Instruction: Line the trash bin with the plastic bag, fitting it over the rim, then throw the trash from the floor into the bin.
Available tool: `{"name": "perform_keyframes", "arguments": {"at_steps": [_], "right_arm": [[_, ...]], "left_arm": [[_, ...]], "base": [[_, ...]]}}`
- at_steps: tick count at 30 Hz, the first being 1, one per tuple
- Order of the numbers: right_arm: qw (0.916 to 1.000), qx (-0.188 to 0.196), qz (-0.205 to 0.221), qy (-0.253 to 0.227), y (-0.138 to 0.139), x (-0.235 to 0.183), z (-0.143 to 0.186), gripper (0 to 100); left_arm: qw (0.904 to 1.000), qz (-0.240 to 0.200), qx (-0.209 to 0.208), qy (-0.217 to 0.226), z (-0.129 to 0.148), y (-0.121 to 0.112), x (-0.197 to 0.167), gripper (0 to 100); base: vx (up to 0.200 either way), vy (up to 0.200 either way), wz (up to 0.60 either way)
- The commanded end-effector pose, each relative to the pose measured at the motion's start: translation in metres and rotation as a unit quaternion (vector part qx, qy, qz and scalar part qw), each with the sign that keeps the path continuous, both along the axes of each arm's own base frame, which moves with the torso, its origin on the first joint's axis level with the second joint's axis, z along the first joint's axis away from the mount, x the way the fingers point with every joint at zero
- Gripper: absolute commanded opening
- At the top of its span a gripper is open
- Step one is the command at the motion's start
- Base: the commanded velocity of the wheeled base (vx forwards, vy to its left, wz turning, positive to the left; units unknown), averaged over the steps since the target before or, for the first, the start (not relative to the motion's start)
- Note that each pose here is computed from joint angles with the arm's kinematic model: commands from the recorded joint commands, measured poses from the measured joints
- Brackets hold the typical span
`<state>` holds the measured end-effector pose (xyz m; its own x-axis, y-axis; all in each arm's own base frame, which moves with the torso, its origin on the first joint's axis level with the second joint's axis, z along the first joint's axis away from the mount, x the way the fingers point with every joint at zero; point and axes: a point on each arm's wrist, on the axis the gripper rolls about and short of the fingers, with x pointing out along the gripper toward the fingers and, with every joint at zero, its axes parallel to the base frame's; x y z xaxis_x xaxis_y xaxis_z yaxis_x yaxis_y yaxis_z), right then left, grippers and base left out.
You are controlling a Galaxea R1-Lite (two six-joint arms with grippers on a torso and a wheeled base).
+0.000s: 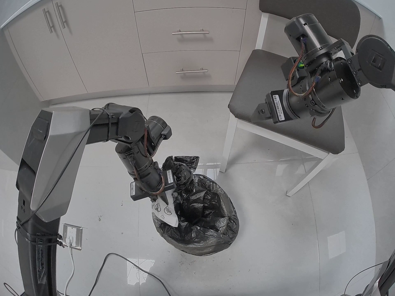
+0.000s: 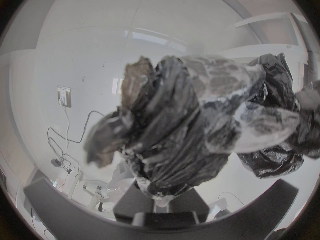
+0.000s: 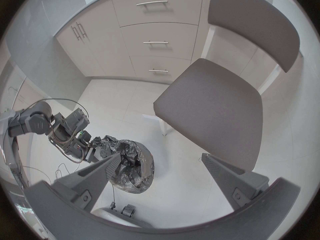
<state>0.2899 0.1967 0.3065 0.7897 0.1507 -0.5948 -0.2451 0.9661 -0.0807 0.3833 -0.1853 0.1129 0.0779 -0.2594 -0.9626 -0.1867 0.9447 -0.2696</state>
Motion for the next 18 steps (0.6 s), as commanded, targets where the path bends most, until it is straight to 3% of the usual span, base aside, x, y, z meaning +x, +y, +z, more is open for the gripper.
{"name": "perform_keyframes", "arguments": {"at_steps": [1,10,18], "right_arm": [[0.9996,0.009,-0.015,-0.022,0.002,-0.003,0.006,100],[0.9984,0.03,-0.025,-0.04,0.005,-0.005,0.012,100],[0.9983,0.033,-0.021,-0.043,0.005,-0.01,0.015,100]], "left_arm": [[1.0,-0.006,-0.003,-0.004,-0.013,-0.01,0.004,0],[0.9989,-0.021,-0.019,-0.037,-0.016,-0.026,0.006,0],[0.9988,-0.032,-0.018,-0.033,-0.022,-0.036,0.003,0]], "base": [[0.0,0.0,0.0],[0.0,0.0,0.0],[0.0,0.0,0.0]]}}
